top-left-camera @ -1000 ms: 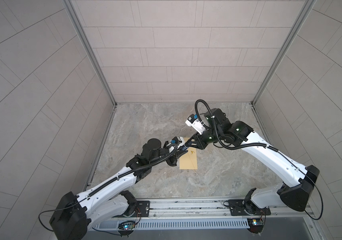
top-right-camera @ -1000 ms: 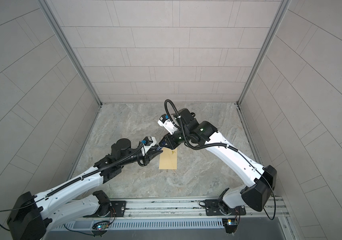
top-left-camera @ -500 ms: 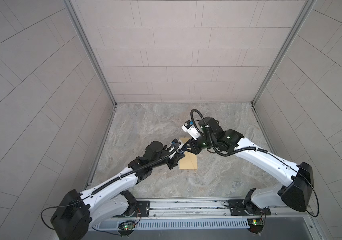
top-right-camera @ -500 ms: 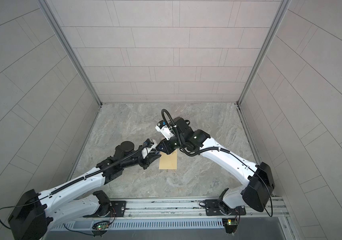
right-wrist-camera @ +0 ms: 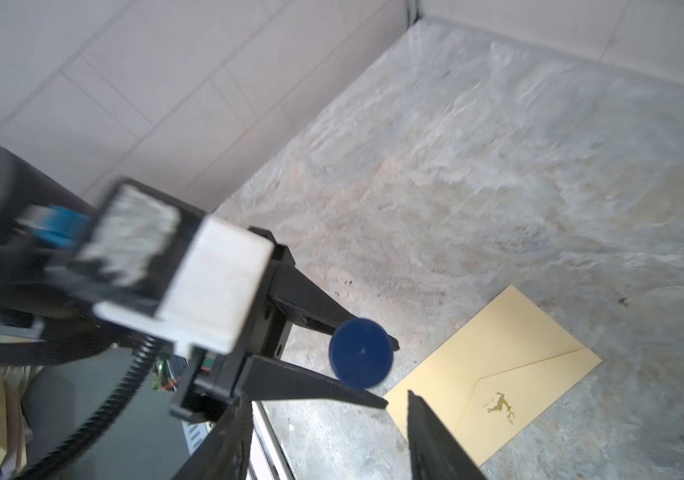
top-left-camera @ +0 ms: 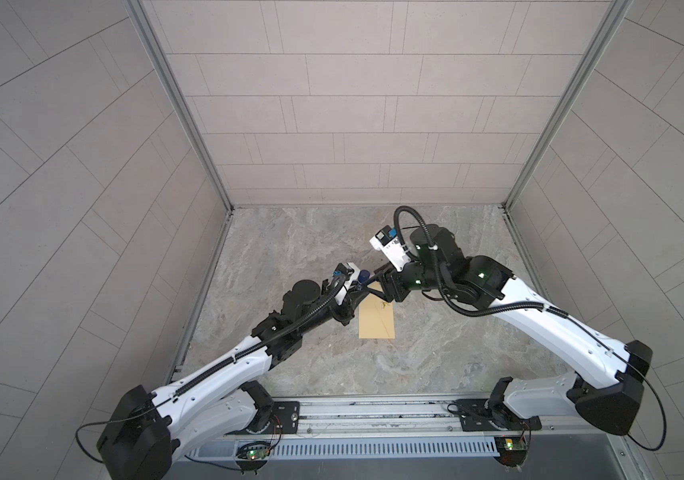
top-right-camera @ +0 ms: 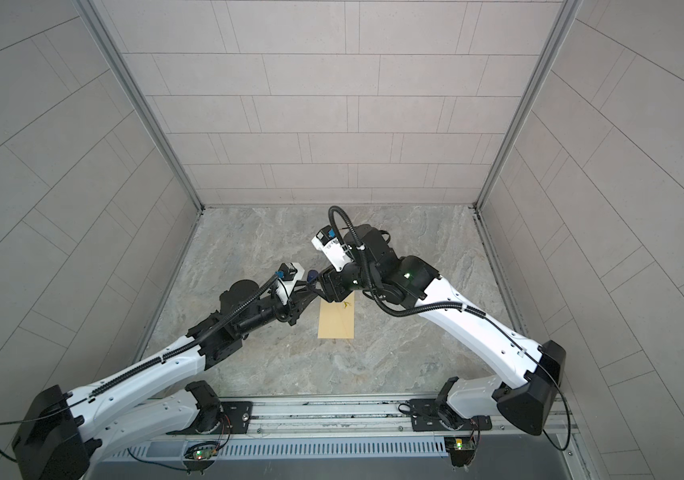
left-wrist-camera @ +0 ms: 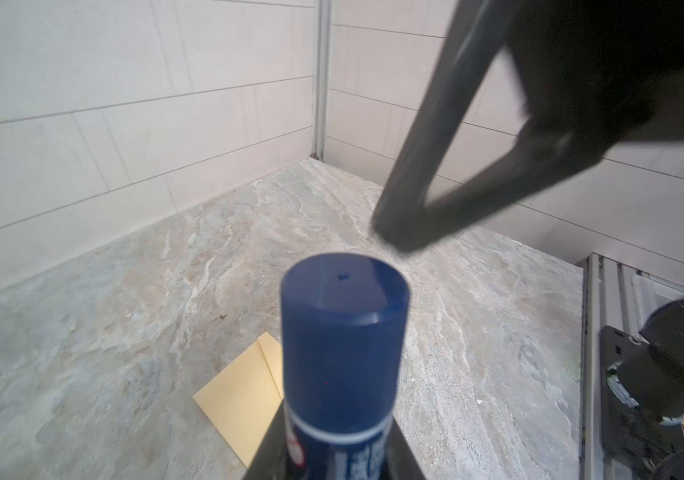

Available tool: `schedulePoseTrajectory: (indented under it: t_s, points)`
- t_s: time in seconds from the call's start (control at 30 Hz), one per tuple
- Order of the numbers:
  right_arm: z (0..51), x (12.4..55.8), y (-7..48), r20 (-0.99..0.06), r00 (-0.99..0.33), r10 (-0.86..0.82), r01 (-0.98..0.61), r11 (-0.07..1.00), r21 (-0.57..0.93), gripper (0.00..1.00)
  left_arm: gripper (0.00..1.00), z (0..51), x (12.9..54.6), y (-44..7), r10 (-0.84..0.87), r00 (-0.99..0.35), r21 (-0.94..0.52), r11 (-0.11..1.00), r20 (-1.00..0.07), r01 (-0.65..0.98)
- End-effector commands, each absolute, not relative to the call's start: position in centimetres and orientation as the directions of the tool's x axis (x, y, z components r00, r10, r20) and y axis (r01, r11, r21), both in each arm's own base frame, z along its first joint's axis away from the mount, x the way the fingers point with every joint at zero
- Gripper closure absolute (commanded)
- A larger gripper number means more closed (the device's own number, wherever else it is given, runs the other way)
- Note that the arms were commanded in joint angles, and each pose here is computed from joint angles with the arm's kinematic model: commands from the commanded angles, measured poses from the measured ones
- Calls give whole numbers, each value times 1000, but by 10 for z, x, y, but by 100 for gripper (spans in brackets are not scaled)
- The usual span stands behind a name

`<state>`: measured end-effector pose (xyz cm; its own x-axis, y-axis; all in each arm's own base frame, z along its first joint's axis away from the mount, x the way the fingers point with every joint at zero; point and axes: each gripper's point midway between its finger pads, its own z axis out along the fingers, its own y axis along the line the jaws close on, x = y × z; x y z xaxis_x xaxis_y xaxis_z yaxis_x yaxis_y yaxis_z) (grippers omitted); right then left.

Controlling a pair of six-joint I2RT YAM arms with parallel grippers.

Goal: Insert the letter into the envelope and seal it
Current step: 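Press the dark-blue cap onto the glue stick tip with the right gripper, then withdraw the right gripper while the left gripper lays the capped glue stick down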

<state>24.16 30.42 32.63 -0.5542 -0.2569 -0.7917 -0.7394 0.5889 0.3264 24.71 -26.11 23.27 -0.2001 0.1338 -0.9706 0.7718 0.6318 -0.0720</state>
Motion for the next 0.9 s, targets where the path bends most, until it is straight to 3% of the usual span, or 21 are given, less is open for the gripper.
schedulePoseTrajectory:
  t_s: [0.0, 0.13, 0.4, 0.7, 0.87]
  points:
    - [377, 245, 277, -888, -432, -157, -731, 637, 243, 37, 100, 227, 258, -241, 103, -316, -138, 742, -943, 656]
    - [383, 248, 251, -920, -376, -110, -688, 698, 197, 30, 100, 198, 261, -219, 136, -497, -169, 837, -857, 521]
    - [358, 257, 216, -910, -407, -83, -601, 774, 199, 28, 100, 129, 264, -198, 181, -792, -123, 944, -583, 306]
    - [329, 263, 196, -888, -452, -78, -543, 814, 205, 27, 99, 66, 276, -195, 100, -920, -97, 984, -379, 147]
    - [311, 267, 182, -873, -483, -67, -498, 841, 212, 27, 90, 42, 279, -190, 55, -940, -72, 994, -338, 84]
